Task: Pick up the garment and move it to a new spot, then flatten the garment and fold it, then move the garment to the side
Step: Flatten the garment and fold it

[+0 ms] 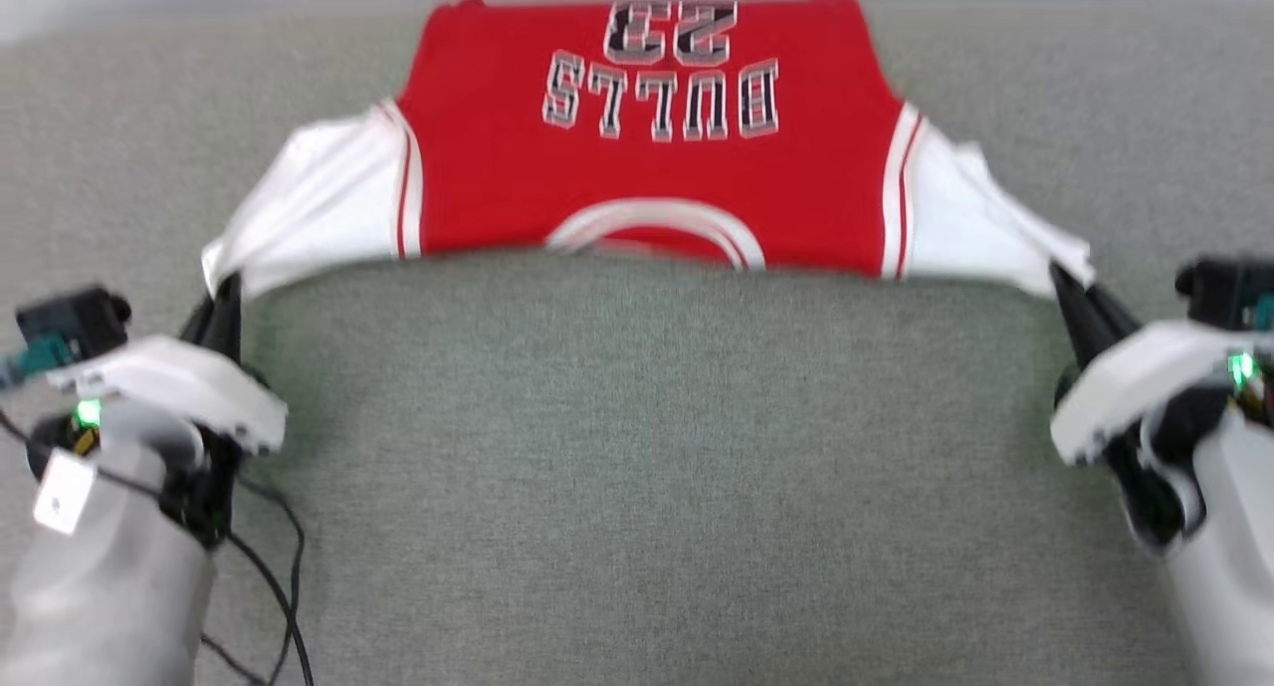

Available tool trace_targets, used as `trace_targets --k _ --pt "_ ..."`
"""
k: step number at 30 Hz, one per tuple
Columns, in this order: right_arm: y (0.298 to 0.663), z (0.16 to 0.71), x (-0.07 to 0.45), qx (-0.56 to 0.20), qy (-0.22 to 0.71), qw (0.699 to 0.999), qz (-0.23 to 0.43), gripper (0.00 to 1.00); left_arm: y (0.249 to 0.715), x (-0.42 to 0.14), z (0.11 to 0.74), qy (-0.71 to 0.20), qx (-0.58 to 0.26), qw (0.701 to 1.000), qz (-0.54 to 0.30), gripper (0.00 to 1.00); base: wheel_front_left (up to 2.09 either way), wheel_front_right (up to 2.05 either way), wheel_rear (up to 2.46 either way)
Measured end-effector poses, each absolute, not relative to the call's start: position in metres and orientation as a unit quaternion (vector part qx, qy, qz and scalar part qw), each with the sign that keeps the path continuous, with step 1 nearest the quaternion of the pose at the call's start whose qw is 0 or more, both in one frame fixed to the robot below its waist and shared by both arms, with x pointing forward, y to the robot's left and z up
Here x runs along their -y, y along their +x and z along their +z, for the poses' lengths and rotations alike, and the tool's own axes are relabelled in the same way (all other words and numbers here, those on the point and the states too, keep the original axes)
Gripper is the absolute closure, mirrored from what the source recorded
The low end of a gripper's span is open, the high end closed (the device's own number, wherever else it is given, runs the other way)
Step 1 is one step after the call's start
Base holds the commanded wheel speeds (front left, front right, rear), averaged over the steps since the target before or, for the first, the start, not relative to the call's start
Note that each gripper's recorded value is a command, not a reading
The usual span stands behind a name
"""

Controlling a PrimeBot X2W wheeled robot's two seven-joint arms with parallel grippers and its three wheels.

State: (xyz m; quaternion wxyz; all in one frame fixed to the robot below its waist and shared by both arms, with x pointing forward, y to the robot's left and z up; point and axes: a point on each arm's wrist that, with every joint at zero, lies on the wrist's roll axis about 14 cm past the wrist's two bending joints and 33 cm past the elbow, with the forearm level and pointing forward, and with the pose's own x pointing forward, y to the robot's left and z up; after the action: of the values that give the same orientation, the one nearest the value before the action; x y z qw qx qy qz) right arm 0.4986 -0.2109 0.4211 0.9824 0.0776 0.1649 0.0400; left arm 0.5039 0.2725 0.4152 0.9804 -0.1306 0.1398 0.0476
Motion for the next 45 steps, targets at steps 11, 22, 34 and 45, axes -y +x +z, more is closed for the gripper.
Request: trace_targets --k 11,22,34,45 --pt "0.378 0.414 0.214 -0.219 0.090 0.971 0.022 1.00 0.398 -0.276 0.412 -0.128 -0.143 0.979 0.071 1.00 0.00 0.00 0.00" --pt "0.283 0.398 0.214 -0.285 0.114 0.951 -0.023 1.00 0.308 -0.278 0.399 -0.116 -0.184 0.970 0.105 1.00 0.00 0.00 0.00" --pt "0.271 0.380 0.199 -0.328 0.132 0.935 -0.009 0.00 0.288 -0.259 0.407 -0.118 -0.192 0.970 0.095 1.00 0.00 0.00 0.00" --pt "0.427 0.438 0.194 -0.216 0.126 0.968 0.020 0.00 0.330 -0.233 0.432 -0.117 -0.138 0.981 0.065 1.00 0.00 0.00 0.00"
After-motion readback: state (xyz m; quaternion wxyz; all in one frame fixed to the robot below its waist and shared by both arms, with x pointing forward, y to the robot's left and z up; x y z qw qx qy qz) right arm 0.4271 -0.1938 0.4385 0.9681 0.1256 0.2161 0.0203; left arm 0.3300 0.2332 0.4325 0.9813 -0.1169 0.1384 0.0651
